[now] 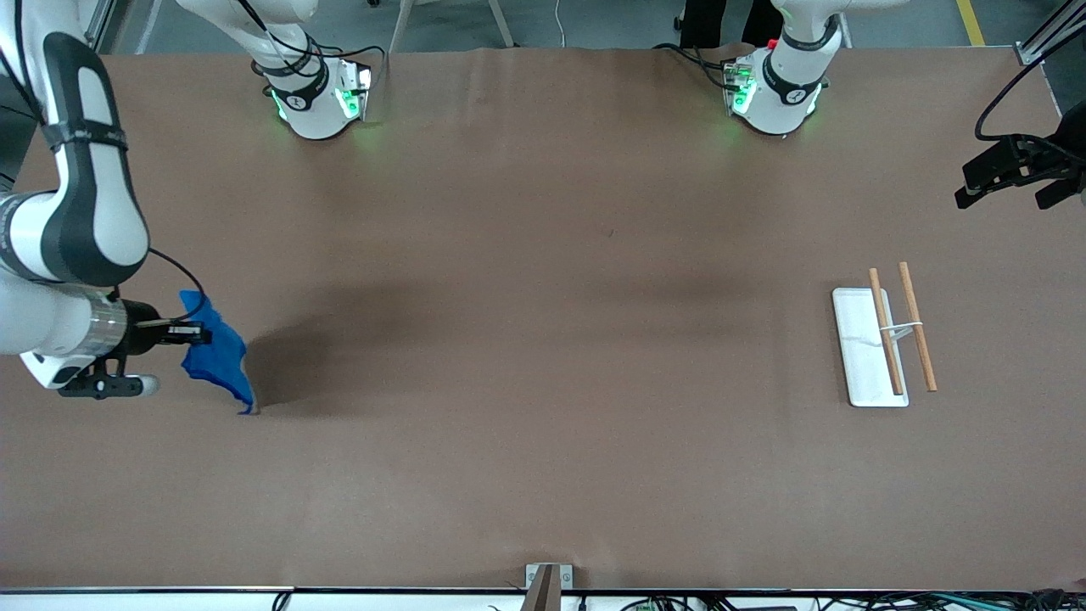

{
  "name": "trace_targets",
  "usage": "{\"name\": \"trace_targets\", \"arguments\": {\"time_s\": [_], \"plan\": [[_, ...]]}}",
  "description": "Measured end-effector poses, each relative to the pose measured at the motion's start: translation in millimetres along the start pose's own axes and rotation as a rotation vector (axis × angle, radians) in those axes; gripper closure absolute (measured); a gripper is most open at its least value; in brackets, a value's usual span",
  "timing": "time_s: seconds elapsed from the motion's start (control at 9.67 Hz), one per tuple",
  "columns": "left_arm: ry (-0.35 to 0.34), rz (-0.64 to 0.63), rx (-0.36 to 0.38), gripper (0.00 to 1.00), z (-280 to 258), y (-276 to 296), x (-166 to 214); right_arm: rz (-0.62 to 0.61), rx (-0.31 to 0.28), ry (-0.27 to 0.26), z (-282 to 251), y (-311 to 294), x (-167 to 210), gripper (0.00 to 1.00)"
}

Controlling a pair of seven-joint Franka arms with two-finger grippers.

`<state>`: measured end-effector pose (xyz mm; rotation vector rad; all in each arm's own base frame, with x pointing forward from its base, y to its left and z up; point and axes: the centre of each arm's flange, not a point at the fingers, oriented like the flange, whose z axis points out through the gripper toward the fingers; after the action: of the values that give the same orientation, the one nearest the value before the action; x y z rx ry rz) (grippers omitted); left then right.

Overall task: Right arm passes towel to left arm to hang
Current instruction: 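Lift the blue towel with the right gripper toward the table's middle, then carry the towel toward the left gripper while the left gripper approaches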

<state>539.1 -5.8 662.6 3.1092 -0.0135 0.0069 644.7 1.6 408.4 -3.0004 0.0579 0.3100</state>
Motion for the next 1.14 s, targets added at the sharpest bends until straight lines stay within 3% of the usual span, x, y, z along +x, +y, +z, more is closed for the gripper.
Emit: {"name": "trace_targets", "arguments": {"time_s": [0.21, 0.52, 0.83, 1.14], "plan": [[0.0, 0.001, -0.005, 0.0, 0, 0, 0, 0.035, 0.021, -0.034, -23, -87, -17, 0.96], [-0.004, 0.01, -0.011, 0.0, 2, 5, 0, 0.126, 0.106, -0.022, -54, -231, -62, 0.96], [-0.017, 0.025, -0.027, 0.0, 7, 14, 0, 0.123, 0.36, -0.099, -74, -291, -87, 0.96], [-0.045, 0.147, -0.075, 0.0, 20, 19, 0, 0.102, 0.612, -0.127, -90, -348, -108, 0.96]]}}
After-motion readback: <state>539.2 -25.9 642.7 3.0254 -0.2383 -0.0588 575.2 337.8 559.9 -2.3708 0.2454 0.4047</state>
